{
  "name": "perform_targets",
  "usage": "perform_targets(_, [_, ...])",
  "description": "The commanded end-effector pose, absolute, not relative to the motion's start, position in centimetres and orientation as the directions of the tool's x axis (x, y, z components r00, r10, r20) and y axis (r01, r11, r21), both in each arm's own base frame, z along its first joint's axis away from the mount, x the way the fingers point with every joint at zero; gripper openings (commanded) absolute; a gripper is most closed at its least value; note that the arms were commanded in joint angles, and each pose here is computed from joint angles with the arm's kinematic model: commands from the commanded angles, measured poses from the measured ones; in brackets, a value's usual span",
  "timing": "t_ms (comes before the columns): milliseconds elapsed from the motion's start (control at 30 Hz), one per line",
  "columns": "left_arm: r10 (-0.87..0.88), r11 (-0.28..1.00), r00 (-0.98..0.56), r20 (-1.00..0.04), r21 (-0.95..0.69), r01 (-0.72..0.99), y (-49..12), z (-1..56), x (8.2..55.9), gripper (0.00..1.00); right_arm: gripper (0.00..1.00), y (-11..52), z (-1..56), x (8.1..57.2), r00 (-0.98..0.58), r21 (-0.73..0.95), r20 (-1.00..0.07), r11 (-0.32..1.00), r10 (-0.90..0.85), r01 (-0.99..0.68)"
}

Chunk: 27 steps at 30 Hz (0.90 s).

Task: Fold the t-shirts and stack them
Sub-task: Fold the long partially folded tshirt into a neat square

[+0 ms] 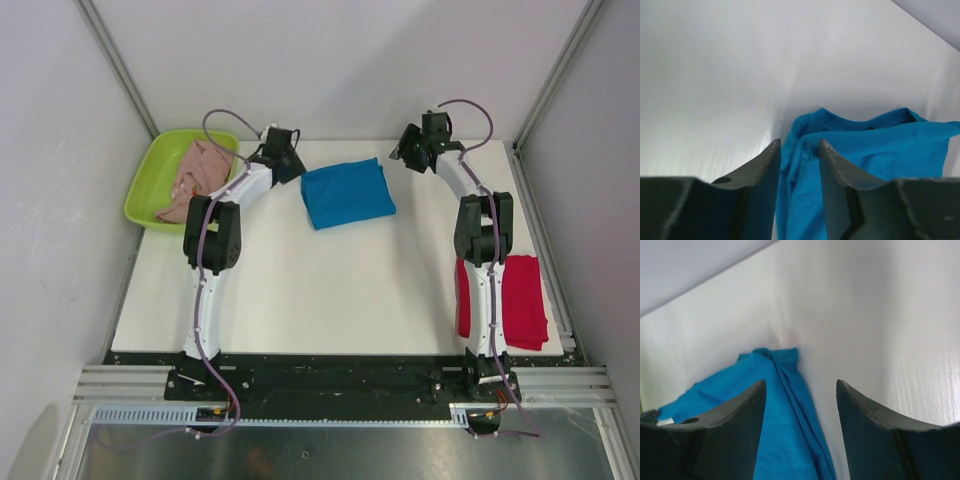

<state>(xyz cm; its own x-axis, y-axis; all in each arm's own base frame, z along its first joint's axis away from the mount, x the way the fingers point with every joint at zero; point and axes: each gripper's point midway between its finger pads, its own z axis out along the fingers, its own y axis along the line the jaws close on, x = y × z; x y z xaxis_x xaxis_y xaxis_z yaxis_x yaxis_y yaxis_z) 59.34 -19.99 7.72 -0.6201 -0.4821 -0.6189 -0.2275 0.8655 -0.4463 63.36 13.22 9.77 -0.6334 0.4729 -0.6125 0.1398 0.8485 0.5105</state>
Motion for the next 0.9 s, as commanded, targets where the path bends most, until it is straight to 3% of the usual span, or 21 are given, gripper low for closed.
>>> perform_targets(0, [-0.52,0.846,-0.536,-0.665,-0.489,-0.214,-18.8,11.5,61.6,0.5,0.61,14.6,14.5,61.1,-0.629,0.461,-0.672,0.886,0.391,0.058])
perform_targets(133, [-0.511,0.849,-0.539,-0.669,-0.492,-0.193,-18.3,12.5,61.2,0.6,0.55,16.1,14.2,59.1,-0.657,0.463,-0.666,0.886,0.353,0.007])
perform_targets(300, [-0.484,0.858,-0.579,-0.656,-0.485,-0.167,-19.3,13.0,58.3,0.52,0.49,18.5,12.7,57.6,-0.696,0.434,-0.659,0.9,0.284,-0.044])
perform_targets(533, [-0.454,0.854,-0.646,-0.613,-0.507,-0.119,-21.8,12.2,54.4,0.39,0.47,20.4,9.4,56.0,-0.742,0.37,-0.636,0.927,0.211,-0.053])
perform_targets(867, [-0.428,0.84,-0.725,-0.54,-0.534,-0.099,-24.5,9.9,50.7,0.32,0.47,19.4,5.1,53.3,-0.799,0.307,-0.565,0.951,0.204,0.026])
